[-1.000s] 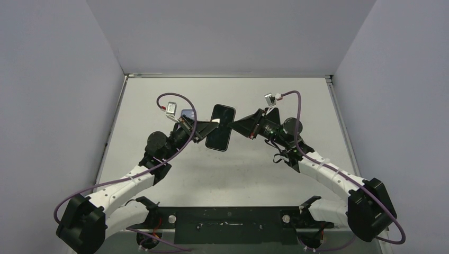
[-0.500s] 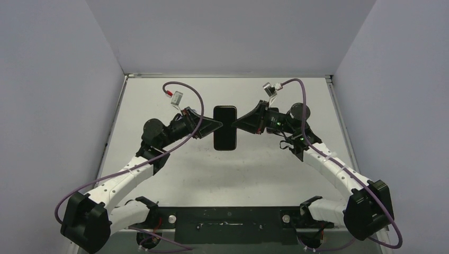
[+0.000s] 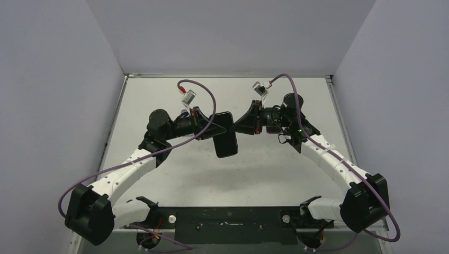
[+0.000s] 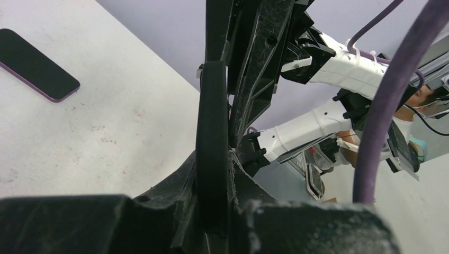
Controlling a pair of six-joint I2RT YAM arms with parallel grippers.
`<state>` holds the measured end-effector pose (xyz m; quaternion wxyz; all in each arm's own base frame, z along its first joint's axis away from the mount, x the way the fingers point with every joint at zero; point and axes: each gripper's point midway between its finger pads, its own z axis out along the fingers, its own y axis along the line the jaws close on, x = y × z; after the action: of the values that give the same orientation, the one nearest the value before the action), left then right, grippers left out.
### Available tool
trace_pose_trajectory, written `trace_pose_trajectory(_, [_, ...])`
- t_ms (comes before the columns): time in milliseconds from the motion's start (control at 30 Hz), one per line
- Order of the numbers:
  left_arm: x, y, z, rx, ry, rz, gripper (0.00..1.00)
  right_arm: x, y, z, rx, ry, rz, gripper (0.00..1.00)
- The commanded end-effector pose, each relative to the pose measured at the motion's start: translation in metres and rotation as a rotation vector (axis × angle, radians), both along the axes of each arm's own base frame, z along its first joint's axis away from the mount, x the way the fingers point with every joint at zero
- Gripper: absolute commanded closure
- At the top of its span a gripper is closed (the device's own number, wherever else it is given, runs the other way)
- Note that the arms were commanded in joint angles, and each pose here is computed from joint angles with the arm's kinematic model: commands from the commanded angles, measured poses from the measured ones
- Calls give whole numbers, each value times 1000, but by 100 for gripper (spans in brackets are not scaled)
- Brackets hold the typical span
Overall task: Take the phone out of the phone case
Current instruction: Remove the phone case from the phone.
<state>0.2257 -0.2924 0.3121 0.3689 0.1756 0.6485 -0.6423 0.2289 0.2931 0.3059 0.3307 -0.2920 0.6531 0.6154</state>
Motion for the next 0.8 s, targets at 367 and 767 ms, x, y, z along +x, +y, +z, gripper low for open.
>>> trace_pose_trajectory(367, [48,39,37,-247,157,410,100,14,-29,24,98,-164,-322,16])
trace_pose_trajectory(767, [66,71,45,-501,339,577,100,-20,-22,7,362,41,-439,0])
